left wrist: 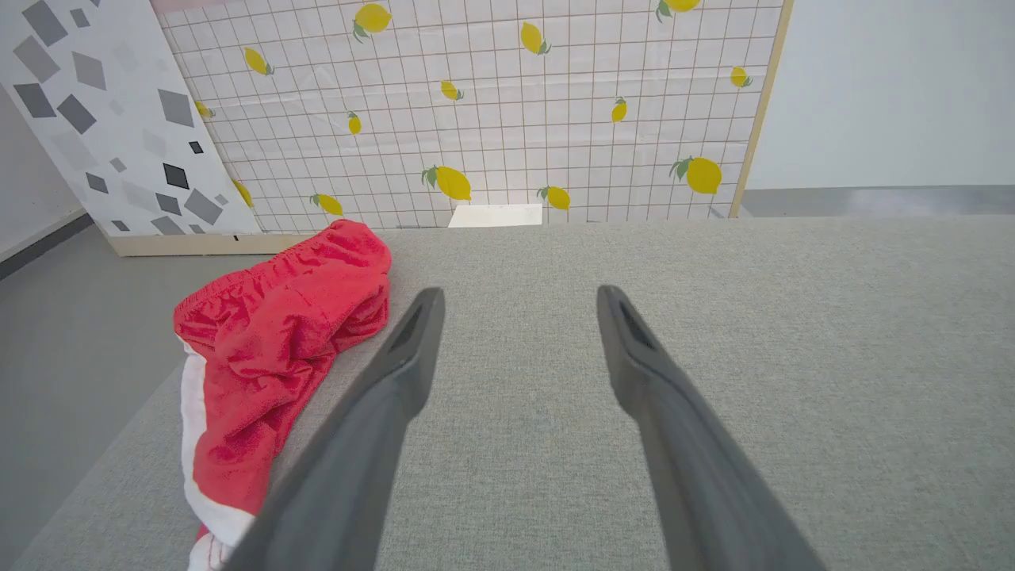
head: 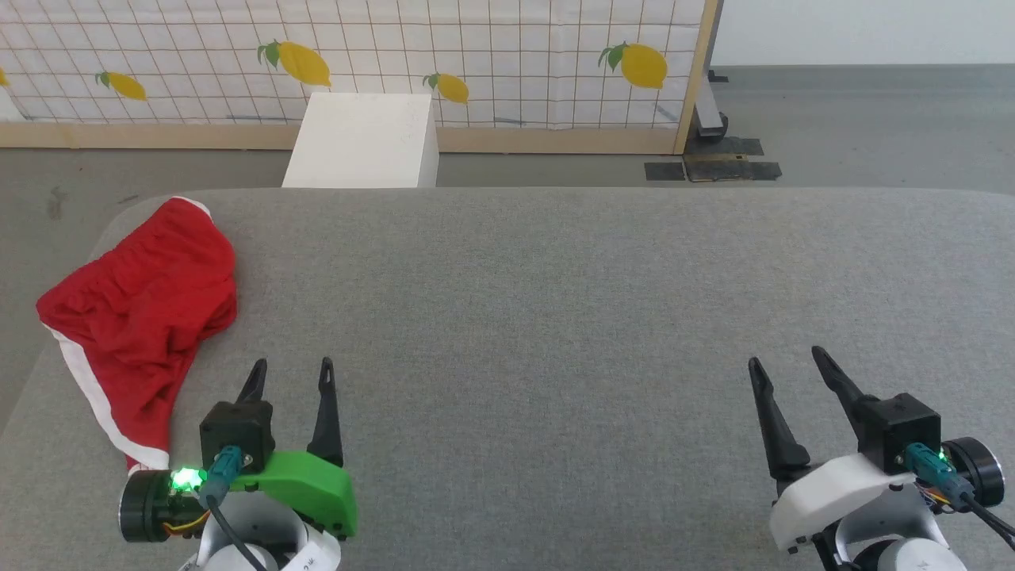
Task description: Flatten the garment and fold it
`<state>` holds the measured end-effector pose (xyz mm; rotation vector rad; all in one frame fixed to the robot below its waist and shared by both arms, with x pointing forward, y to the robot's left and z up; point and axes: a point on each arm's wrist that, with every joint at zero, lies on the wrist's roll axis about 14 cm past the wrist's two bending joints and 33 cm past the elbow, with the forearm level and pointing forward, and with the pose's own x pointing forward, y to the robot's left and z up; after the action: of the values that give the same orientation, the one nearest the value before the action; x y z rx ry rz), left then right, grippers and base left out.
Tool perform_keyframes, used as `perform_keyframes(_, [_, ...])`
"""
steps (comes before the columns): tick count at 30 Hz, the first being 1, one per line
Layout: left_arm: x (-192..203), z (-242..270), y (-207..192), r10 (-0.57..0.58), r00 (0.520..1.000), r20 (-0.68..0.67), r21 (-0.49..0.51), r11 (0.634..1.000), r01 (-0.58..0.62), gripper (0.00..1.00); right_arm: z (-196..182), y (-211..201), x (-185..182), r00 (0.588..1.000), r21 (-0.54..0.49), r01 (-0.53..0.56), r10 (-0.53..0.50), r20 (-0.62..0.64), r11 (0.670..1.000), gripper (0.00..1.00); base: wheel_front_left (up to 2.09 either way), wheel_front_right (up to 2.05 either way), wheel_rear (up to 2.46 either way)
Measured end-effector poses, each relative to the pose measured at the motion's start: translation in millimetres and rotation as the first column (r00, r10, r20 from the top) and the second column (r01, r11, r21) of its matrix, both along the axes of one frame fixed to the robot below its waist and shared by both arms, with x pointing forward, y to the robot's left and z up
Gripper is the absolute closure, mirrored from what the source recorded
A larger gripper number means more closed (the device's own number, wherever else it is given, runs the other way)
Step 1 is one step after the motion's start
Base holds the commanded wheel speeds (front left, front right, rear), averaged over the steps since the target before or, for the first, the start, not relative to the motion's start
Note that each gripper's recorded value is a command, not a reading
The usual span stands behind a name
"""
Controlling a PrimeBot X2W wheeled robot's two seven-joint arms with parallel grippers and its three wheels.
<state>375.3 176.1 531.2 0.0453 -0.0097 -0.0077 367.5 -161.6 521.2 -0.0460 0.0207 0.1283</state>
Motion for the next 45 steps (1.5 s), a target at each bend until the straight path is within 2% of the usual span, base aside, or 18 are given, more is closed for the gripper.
perform_keyframes(11, [0.3, -0.9, -1.0, -0.003, 1.0, -0.003, -0.002, 1.0, 0.003, 0.0, -0.1, -0.3, 0.3, 1.0, 0.001, 0.001, -0.001, 0.002, 1.0, 0.0, 0.0, 0.0, 0.0])
perform_keyframes(45, [0.9, -2.4, -10.1, -0.047, 0.999, -0.013, -0.011, 0.999, 0.047, 0.0, 3.7, -4.4, 1.3, 1.0, 0.095, 0.013, -0.015, 0.022, 0.995, 0.0, 0.0, 0.0, 0.0])
